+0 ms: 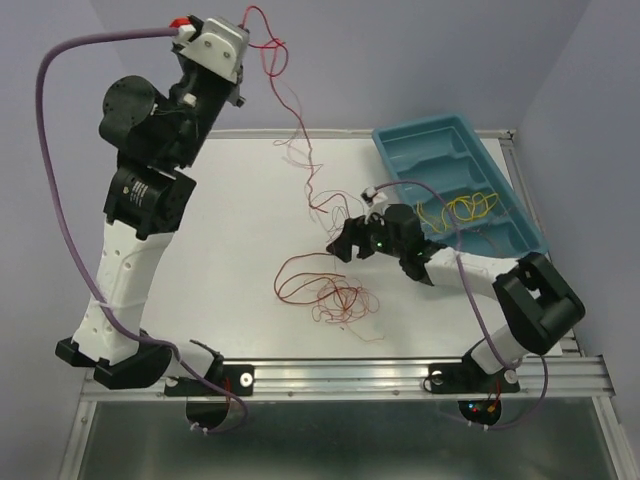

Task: Untangle the cables
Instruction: Untie the cable.

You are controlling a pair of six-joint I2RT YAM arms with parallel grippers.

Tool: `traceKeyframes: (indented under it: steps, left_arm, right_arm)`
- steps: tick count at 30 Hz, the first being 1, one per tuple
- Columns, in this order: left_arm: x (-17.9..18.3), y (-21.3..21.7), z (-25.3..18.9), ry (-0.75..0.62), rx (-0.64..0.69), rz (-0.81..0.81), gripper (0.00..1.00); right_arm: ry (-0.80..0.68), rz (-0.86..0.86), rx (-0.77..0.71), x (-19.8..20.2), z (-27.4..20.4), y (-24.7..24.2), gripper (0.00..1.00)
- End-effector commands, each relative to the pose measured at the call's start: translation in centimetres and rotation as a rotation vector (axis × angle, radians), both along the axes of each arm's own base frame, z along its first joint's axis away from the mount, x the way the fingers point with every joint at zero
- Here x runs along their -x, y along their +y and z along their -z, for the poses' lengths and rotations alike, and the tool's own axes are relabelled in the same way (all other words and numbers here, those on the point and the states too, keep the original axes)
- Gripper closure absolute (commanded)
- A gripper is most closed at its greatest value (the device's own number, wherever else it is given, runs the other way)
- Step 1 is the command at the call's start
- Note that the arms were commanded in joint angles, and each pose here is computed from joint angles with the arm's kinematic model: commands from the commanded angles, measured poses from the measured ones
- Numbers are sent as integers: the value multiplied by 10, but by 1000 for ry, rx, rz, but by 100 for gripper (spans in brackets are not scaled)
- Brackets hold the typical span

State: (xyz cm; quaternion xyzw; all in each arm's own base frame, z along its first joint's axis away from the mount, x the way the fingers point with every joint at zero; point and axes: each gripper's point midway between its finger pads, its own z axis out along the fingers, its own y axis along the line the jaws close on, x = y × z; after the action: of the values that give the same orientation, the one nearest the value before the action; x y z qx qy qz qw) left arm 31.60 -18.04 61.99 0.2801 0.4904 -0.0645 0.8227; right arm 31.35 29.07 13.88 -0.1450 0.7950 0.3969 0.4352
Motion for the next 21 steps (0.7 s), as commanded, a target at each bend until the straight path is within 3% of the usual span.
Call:
traceKeyframes:
  steps: [1, 2, 5, 7, 9, 13, 17, 21]
  left_arm:
    - [-16, 55, -44, -95, 116, -210, 100]
    - [-18, 59, -46, -99, 124, -225, 100]
    - [-34, 76, -49, -107, 143, -308, 100]
    - [-44, 89, -51, -117, 164, -365, 100]
    - [-56, 108, -54, -129, 182, -423, 100]
    - [-66, 143, -60, -154, 225, -537, 100]
    - [-68, 130, -51, -131, 170, -446, 100]
    - [-70, 133, -46, -121, 167, -467, 100]
  right_arm:
    - [-91, -173, -6, 12, -19, 60, 18]
    - [-74, -180, 19, 12, -10, 65, 21]
    - [-15, -187, 88, 9, 14, 81, 47]
    - [-9, -159, 107, 5, 19, 82, 79]
    - [-12, -107, 109, 0, 16, 76, 99]
    - [-59, -80, 98, 1, -2, 67, 99]
    - [-111, -155, 35, 15, -23, 71, 98]
    - [-186, -306, -55, 45, -49, 77, 99]
